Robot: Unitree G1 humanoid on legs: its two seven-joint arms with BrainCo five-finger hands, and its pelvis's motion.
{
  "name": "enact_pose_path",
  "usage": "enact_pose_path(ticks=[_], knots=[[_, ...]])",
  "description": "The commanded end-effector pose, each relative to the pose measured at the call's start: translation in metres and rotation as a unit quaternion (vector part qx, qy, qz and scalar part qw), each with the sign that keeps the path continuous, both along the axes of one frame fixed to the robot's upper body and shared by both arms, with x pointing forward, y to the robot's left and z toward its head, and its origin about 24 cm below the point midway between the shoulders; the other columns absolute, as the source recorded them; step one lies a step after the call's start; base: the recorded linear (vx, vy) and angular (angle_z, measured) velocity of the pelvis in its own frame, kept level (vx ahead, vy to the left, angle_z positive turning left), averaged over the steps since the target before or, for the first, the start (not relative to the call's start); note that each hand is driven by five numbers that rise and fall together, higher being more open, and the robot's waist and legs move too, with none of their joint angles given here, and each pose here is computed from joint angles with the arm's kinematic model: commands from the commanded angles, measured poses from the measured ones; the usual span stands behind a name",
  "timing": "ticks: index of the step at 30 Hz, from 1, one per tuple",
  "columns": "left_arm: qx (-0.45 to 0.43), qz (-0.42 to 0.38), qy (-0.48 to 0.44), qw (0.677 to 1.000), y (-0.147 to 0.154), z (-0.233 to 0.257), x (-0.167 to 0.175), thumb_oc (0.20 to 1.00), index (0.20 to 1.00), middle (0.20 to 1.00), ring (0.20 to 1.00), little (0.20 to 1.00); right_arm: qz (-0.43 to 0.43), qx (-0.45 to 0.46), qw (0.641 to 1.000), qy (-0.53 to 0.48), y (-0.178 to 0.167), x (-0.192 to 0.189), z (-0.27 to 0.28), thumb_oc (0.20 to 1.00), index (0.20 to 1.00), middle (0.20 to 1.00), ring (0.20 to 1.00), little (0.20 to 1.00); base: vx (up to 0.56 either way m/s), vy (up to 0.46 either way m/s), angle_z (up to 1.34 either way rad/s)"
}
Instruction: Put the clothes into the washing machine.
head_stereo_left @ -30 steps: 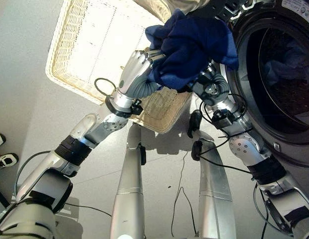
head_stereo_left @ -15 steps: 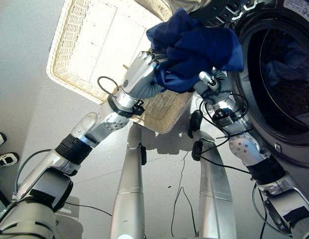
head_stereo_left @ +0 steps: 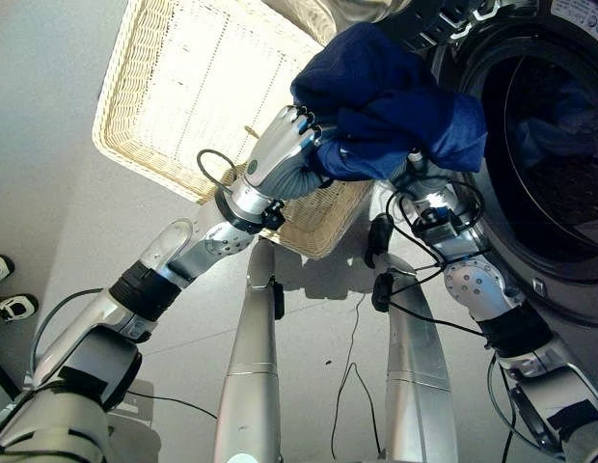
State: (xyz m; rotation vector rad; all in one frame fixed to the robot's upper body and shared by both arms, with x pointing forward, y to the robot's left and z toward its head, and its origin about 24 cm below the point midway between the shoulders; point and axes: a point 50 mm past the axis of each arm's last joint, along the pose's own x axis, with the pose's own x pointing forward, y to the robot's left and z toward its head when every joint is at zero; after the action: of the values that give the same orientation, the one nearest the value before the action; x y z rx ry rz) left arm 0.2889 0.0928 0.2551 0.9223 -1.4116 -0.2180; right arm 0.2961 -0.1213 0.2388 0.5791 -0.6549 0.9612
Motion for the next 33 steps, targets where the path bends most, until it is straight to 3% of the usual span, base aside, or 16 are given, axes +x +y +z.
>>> enact_pose_path(ticks=[1,20,28,33], knots=[[-0.026,-0.005,-0.023,0.999,-0.007,0.009,-0.002,1.0,1.0,1.0,1.0,1.0,0.137,0.021,0.984,-0.116,0.033,-0.038,0.025,0.2,0.2,0.2,0.2,0.2,0.0,0.0,0.0],[-0.115,0.023,0.024,0.993,0.013,-0.002,0.004,1.0,1.0,1.0,1.0,1.0,0.18,0.138,0.97,-0.081,0.018,-0.035,0.021,0.2,0.2,0.2,0.2,0.2,0.0,0.0,0.0],[-0.142,0.032,0.042,0.988,0.021,-0.006,0.005,1.0,1.0,1.0,1.0,1.0,0.17,0.175,0.965,-0.094,0.005,-0.034,0.022,0.2,0.2,0.2,0.2,0.2,0.0,0.0,0.0],[-0.203,0.02,0.059,0.977,0.032,-0.009,0.005,1.0,1.0,1.0,1.0,1.0,0.153,0.194,0.962,-0.118,-0.005,-0.036,0.025,0.2,0.2,0.2,0.2,0.2,0.0,0.0,0.0]])
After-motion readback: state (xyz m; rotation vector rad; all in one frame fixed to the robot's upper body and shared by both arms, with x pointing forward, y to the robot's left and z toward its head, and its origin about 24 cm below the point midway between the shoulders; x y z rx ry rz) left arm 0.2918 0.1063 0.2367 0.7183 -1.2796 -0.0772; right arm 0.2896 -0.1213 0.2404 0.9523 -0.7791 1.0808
